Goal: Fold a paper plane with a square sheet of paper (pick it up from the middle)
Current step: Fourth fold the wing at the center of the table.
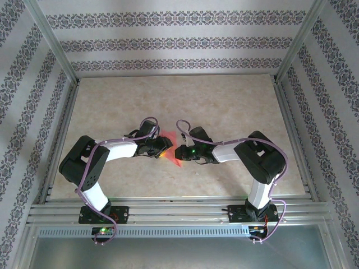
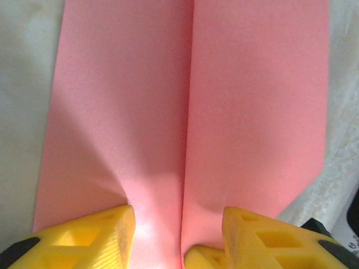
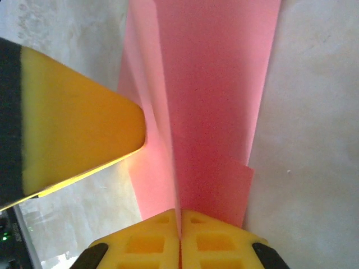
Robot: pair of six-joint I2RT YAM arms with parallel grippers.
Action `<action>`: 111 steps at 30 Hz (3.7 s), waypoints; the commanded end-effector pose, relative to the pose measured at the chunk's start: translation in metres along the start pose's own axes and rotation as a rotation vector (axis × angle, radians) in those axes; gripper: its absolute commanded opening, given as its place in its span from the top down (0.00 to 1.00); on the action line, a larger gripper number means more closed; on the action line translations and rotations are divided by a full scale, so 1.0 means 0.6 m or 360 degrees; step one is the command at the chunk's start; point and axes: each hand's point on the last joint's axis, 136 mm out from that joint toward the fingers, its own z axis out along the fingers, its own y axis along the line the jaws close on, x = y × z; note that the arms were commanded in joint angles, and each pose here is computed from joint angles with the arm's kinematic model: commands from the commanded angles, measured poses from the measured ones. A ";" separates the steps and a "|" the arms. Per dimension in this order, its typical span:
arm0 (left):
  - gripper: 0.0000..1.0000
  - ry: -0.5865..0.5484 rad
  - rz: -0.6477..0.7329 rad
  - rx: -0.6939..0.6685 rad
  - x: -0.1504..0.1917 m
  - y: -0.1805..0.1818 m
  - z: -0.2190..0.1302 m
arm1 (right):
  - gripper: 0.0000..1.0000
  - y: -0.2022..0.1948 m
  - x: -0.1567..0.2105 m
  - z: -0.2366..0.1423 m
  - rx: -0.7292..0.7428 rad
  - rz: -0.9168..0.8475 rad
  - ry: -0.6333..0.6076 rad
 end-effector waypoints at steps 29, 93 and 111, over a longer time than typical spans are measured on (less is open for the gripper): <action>0.60 -0.0008 0.0142 0.0196 -0.003 -0.062 0.000 | 0.95 -0.021 0.012 0.003 -0.0329 0.0343 0.0070; 0.75 -0.0037 -0.0068 -0.0234 -0.006 0.047 0.023 | 0.82 -0.055 0.032 0.012 -0.0211 0.0350 0.0124; 0.75 -0.0062 -0.0051 -0.0141 -0.019 0.018 0.000 | 0.89 -0.067 0.035 0.017 -0.0168 0.0364 0.0153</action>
